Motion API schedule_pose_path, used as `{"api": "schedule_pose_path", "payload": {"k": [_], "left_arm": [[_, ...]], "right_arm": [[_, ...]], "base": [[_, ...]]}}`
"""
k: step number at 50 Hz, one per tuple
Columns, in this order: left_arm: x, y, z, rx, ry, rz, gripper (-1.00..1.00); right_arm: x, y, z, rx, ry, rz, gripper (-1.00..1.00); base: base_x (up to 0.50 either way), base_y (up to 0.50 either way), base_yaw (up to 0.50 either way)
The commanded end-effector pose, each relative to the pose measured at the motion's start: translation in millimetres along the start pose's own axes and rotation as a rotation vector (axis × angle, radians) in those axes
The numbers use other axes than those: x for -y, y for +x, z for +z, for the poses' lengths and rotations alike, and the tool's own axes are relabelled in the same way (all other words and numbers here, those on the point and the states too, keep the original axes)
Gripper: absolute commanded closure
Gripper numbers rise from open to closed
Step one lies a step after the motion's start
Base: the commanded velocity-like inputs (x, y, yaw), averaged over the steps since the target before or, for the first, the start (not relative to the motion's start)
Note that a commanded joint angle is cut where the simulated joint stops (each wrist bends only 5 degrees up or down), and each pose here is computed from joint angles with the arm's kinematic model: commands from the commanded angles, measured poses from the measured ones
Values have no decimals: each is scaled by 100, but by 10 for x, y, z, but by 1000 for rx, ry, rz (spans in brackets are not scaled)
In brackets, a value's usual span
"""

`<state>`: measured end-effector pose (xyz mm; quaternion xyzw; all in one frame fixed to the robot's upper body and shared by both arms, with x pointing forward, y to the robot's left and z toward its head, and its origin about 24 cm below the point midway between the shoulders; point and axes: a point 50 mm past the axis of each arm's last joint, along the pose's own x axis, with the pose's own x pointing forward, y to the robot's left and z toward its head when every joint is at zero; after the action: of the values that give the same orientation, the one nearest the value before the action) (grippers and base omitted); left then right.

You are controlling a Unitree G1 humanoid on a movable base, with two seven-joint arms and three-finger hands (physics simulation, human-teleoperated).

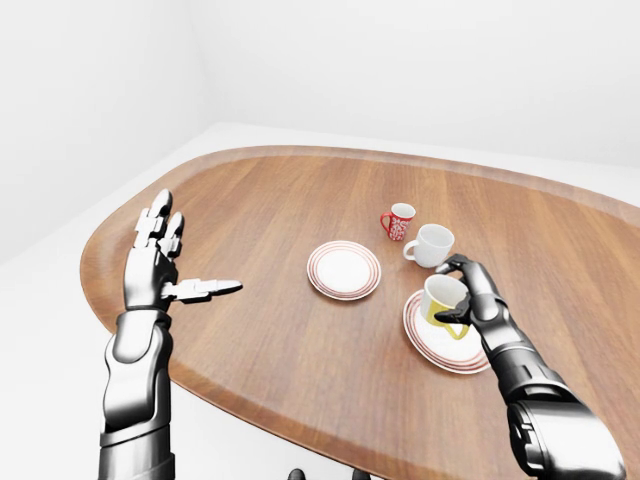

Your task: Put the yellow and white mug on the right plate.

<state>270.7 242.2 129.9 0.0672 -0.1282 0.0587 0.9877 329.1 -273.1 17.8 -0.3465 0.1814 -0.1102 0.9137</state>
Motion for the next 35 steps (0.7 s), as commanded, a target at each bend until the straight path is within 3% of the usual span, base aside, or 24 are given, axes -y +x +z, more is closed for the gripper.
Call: {"api": "schedule_pose_path", "payload": {"k": [1, 12, 35], "left_arm": [[5, -2, -1, 0, 0, -1, -88], [37, -17, -30, -12, 0, -9, -88], [53, -20, -52, -21, 3, -13, -88]], "right_arm": [[133, 11, -203, -77, -23, -46, 100], [207, 3, -318, -133, -13, -69, 100], [195, 28, -266, -150, 11, -113, 100]], "base": [[0, 0, 0], [0, 0, 0], [0, 0, 0]]}}
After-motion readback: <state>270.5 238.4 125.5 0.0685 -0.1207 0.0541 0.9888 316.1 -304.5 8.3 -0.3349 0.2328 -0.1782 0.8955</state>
